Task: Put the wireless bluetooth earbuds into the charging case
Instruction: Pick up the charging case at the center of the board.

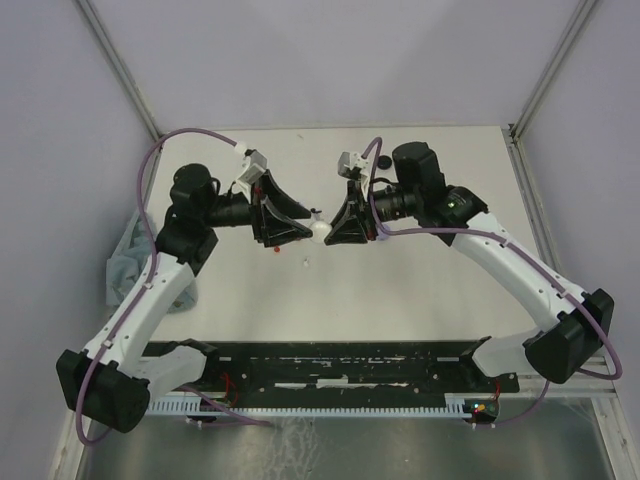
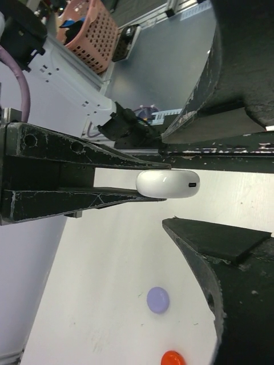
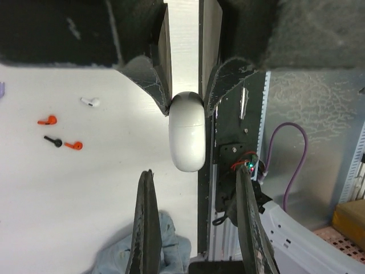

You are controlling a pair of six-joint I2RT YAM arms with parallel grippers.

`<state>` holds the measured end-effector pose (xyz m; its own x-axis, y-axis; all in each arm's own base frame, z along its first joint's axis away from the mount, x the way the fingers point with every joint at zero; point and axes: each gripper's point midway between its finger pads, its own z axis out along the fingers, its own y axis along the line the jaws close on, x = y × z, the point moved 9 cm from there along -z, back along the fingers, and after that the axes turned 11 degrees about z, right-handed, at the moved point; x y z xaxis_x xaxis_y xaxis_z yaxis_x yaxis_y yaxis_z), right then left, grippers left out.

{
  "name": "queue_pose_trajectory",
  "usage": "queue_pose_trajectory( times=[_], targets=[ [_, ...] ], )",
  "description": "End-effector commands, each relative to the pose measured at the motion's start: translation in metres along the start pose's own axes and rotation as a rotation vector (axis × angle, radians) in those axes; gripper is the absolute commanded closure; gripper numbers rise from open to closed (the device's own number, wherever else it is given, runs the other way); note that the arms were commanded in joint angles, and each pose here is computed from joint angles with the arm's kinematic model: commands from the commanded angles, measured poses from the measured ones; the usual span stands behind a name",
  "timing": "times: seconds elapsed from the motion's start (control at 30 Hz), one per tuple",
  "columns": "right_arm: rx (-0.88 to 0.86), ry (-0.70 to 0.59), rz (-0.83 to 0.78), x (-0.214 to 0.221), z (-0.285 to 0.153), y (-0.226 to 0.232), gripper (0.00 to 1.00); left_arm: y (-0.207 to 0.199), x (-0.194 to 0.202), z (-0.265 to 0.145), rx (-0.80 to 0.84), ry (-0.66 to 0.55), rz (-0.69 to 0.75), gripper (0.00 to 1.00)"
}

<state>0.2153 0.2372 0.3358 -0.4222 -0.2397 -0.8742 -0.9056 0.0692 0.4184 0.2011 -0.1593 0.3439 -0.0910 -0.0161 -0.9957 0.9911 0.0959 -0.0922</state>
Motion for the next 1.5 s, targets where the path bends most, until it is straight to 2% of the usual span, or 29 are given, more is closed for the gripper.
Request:
queue_pose_trajectory(
  times=[0.0,0.47,0.57,0.67,0.83,0.9,1.07,1.13,1.3,1.47],
  targets=[
    [-0.005,0.062,-0.026,0.001,-0.007,0.006,0.89,-0.001,0.002,-0.002,0.101,0.075,0.032,0.39],
    [0.009,0.127,0.001,0.001,-0.003,-0.002,0.88,0.004,0.02,0.014,0.137,0.158,-0.014,0.39],
    [0.011,0.141,0.004,0.001,-0.001,-0.004,0.88,0.007,0.022,0.017,0.132,0.175,-0.012,0.43],
    [0.007,0.152,0.006,0.0,0.001,-0.005,0.88,0.008,0.023,0.021,0.149,0.184,-0.017,0.51],
    [-0.007,0.156,0.006,0.0,0.003,-0.005,0.85,0.008,0.023,0.024,0.175,0.184,-0.008,0.73],
    [-0.02,0.146,0.003,-0.002,0.003,-0.004,0.81,0.008,0.023,0.024,0.173,0.185,0.001,0.8],
    [-0.016,0.073,-0.001,-0.005,0.0,-0.005,0.57,0.011,0.025,0.021,0.118,0.197,0.043,0.93],
    [-0.032,0.016,0.02,-0.008,-0.004,-0.007,0.54,0.013,0.027,0.021,0.075,0.189,0.059,0.97],
    [-0.058,-0.104,0.048,-0.018,-0.014,-0.01,0.43,0.012,0.028,0.019,-0.043,0.048,0.088,0.97],
    [-0.05,-0.232,0.094,-0.02,-0.023,-0.013,0.38,0.005,0.024,0.014,-0.149,-0.108,0.117,0.97]
  ],
)
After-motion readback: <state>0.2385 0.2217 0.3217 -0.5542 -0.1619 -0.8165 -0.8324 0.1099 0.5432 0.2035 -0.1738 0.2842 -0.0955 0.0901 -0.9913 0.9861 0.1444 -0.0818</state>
